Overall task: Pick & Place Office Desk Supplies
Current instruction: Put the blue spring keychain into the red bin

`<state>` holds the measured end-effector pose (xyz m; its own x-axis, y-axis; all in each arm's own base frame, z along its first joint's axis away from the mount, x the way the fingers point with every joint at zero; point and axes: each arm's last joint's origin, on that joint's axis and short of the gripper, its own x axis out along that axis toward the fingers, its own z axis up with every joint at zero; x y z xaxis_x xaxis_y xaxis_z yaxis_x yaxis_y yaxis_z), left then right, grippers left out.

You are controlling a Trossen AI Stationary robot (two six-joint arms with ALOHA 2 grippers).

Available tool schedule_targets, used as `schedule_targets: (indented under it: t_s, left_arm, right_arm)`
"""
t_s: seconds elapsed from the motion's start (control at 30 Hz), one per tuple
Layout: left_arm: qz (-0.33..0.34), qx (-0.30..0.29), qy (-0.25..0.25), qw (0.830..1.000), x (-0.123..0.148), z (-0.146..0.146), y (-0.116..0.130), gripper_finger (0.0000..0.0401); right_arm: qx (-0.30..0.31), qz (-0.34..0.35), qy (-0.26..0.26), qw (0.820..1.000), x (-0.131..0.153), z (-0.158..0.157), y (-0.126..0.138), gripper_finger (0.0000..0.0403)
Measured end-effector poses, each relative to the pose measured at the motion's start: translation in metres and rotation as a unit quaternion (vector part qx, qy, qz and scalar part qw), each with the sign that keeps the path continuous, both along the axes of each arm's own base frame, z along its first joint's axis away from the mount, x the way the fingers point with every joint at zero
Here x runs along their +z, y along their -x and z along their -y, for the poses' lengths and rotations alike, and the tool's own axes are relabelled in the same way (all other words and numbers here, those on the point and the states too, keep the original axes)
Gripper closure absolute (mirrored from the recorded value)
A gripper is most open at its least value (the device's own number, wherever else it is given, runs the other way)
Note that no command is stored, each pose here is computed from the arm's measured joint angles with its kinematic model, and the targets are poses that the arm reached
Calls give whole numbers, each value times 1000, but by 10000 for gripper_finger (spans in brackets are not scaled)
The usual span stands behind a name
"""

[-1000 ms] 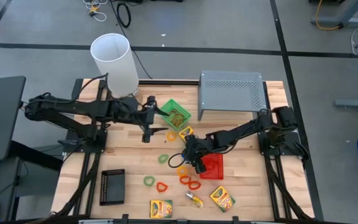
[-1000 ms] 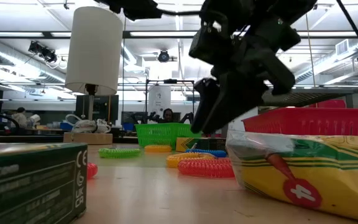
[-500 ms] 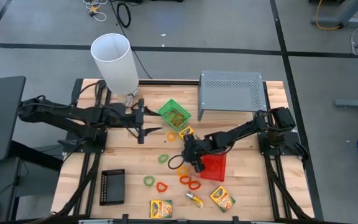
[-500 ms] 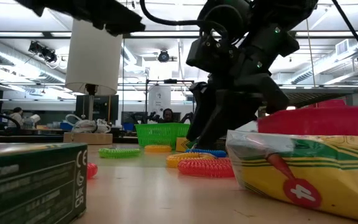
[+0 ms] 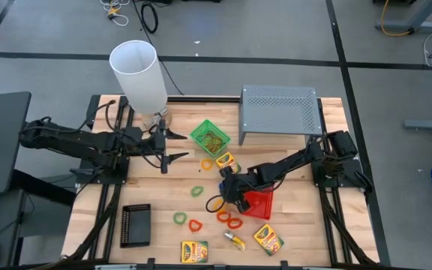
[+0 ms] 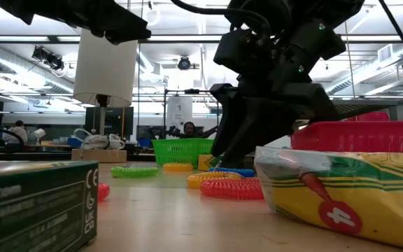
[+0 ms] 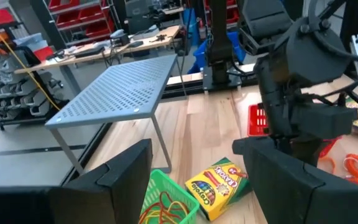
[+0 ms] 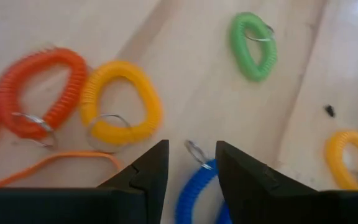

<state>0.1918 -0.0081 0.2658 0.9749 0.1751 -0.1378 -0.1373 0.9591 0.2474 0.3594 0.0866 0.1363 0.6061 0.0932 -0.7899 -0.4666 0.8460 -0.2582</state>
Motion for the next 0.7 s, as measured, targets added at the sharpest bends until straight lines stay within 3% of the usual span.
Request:
schedule_targets:
  t_s: [0.43,0.7]
  left_arm:
    - [-1,-1,-6,1000,0,1,0,145]
    - [13,-3,-5,1000,3,2,0,145]
  right_arm:
    - [11,5,34,999,-2,1,-1,265]
    - [27,-49,89,994,-20,-3,-16,265]
